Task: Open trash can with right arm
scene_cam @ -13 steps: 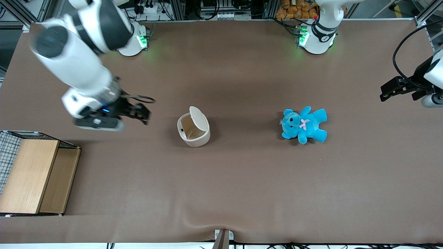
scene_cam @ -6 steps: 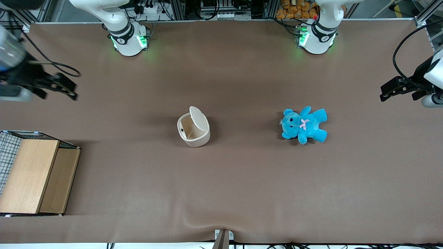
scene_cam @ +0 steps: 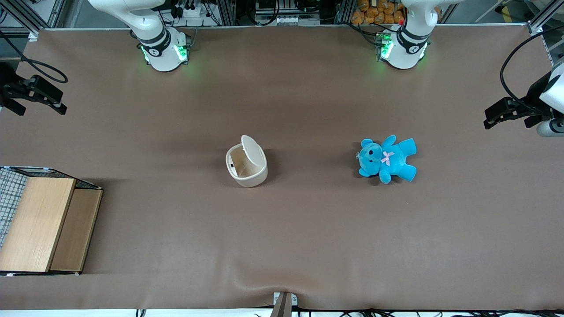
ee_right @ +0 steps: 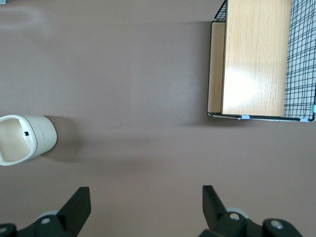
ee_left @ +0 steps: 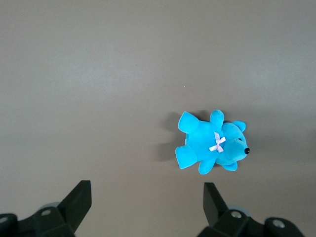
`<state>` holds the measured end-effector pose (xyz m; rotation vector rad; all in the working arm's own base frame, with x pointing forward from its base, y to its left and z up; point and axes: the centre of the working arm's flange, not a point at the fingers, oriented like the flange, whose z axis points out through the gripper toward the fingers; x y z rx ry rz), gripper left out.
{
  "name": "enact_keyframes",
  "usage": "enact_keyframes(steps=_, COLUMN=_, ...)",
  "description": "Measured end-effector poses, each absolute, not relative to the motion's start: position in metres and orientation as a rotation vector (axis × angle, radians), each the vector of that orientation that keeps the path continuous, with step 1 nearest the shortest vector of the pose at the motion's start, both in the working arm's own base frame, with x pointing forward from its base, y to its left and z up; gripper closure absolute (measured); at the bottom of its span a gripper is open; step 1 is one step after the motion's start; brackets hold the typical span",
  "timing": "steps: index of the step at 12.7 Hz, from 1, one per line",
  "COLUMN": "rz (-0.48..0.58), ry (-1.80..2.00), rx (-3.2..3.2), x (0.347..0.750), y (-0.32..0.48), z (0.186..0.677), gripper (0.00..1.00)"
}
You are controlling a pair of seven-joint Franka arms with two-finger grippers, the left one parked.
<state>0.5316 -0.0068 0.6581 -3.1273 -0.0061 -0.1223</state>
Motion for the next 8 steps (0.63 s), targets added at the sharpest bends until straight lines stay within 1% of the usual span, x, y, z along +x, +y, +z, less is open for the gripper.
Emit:
enact_keyframes(steps=5, rz=-0.062, ry=0.022, rx=-3.126, x=0.528, y=-0.024, z=0.653, gripper=0.00)
enact_keyframes(steps=8, rz=-0.080, ry=0.018, rx=-3.126, x=0.526, y=-0.022, z=0.664, gripper=0.00)
